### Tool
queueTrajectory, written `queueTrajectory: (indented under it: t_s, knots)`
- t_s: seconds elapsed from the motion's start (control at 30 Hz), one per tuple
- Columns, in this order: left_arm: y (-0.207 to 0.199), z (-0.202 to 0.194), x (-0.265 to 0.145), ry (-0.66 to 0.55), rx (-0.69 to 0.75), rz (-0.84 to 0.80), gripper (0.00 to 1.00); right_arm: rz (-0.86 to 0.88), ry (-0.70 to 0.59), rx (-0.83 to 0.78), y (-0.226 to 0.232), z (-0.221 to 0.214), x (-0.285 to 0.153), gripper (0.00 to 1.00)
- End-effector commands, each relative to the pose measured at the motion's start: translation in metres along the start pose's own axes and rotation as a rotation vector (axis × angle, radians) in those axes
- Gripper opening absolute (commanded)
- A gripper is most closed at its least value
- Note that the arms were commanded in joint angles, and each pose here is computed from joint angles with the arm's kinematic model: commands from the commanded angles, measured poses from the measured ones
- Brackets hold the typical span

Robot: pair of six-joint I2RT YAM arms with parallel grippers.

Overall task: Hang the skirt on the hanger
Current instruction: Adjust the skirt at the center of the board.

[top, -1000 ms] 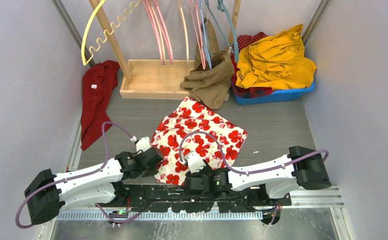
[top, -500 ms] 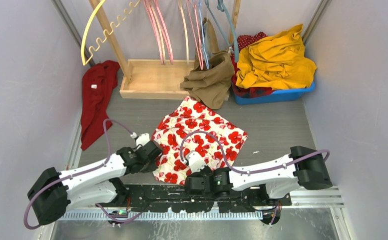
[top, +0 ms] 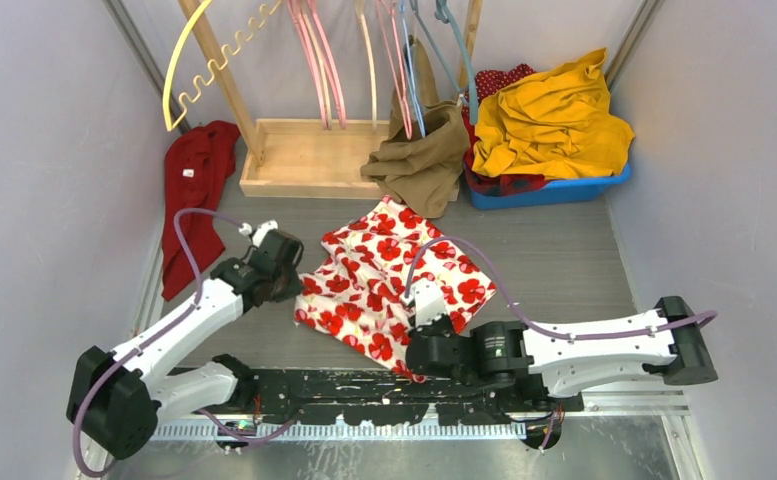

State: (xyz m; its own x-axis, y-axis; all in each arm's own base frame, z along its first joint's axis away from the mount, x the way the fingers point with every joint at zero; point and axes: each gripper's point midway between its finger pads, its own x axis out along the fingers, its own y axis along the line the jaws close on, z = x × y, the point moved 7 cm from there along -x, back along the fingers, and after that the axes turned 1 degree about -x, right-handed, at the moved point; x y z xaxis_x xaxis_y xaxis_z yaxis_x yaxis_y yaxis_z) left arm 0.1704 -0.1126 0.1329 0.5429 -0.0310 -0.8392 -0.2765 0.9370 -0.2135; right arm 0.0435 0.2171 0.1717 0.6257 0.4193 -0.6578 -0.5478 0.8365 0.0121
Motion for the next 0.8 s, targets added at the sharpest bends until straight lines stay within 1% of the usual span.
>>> queueTrajectory:
  t_s: [0.0,0.1,0.2,0.37,0.53,0.57,0.63,0.67,0.7,0.77]
  knots:
    - [-0.004,0.048,-0.009,-0.086,0.011,-0.002,0.08,-0.044,-0.076,0.067,-0.018,0.014,-0.008,0.01]
    - [-0.002,0.073,-0.010,-0.118,-0.001,0.024,0.08,-0.020,-0.065,0.079,-0.019,0.015,-0.007,0.01]
    - [0.005,0.083,-0.009,-0.124,-0.009,0.062,0.07,0.042,-0.030,0.070,-0.007,0.011,0.002,0.01]
    - [0.018,0.079,-0.006,-0.119,-0.026,0.088,0.06,0.136,0.067,0.025,0.024,-0.004,0.024,0.01]
    - [0.035,0.076,-0.012,-0.143,-0.051,0.126,0.06,0.249,0.112,0.009,0.051,-0.010,0.031,0.01]
    - [0.038,0.074,-0.014,-0.146,-0.053,0.137,0.07,0.294,0.125,0.002,0.056,-0.012,0.029,0.04]
    - [0.043,0.070,-0.017,-0.145,-0.059,0.157,0.13,0.418,0.176,-0.021,0.068,-0.018,0.024,0.17]
    - [0.045,0.067,-0.019,-0.137,-0.062,0.157,0.17,0.439,0.186,-0.028,0.070,-0.020,0.022,0.25]
    - [0.045,0.064,-0.021,-0.128,-0.065,0.146,0.23,0.449,0.187,-0.030,0.071,-0.021,0.020,0.33]
    - [0.046,0.058,-0.025,-0.115,-0.074,0.132,0.32,0.470,0.181,-0.018,0.069,-0.022,0.016,0.40]
